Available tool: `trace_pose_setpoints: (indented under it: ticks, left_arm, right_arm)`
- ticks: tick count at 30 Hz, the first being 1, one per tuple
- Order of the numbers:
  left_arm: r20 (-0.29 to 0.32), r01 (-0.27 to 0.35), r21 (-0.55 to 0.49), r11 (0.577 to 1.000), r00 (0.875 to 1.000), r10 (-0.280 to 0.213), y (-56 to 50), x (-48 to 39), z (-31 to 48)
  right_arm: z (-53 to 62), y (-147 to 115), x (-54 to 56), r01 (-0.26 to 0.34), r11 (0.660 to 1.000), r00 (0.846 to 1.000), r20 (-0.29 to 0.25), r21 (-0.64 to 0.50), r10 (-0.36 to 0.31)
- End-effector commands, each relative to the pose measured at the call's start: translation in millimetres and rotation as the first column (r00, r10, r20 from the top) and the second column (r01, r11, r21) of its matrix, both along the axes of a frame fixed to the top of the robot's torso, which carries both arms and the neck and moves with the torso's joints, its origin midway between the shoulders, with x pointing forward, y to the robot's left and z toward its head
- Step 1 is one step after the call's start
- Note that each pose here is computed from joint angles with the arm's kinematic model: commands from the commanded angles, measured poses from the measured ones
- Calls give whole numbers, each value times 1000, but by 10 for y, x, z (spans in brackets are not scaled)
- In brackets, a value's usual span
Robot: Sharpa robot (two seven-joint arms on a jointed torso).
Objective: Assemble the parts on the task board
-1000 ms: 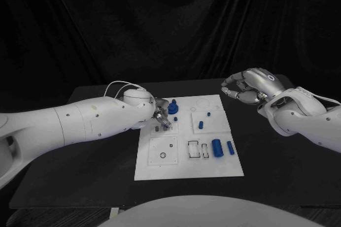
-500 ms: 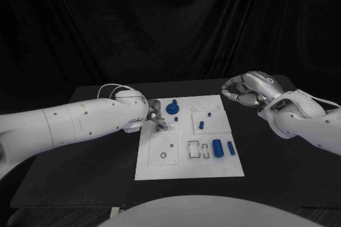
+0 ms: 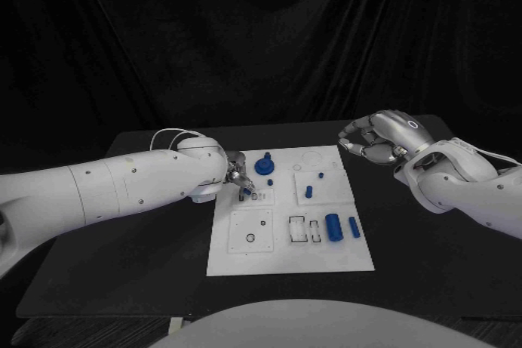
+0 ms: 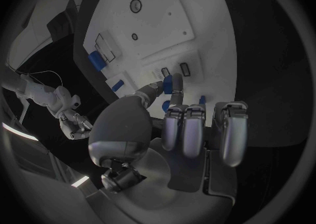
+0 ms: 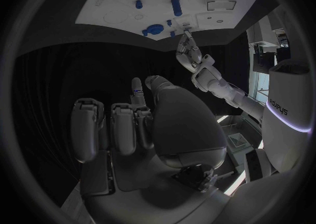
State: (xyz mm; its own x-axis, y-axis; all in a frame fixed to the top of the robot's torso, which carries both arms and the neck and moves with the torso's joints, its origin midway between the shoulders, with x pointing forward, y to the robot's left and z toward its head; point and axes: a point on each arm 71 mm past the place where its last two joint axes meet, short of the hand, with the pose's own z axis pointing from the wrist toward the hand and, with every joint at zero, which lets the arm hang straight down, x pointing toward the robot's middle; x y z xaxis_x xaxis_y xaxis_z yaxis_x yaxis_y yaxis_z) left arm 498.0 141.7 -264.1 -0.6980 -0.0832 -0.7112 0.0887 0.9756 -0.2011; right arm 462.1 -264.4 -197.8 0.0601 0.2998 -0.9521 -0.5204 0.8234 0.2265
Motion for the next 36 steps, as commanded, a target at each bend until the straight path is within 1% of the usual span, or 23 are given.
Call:
trace_pose_setpoints:
  ticks: [1,6,20,28,36]
  left_arm:
    - [7,-15,-20,1000,1000,15,-16,8,6]
    - [8,-14,-22,1000,1000,14,-24,12,-1]
    - [6,-2,-30,1000,1000,2,-85,-9,-22]
    - [4,-4,-30,1000,1000,4,-80,-8,-36]
    - [-5,0,-27,1000,1000,-1,-89,-10,-69]
  right_arm:
    - [-15,-11,3,17,1000,1000,-11,-2,-17]
    - [-12,-14,1,17,1000,1000,-8,-1,-17]
    - [-17,2,-3,11,1000,1000,-4,3,-11]
    - [-21,-7,-6,14,1000,1000,-5,3,-14]
    - [-25,0,-3,11,1000,1000,-2,3,-11]
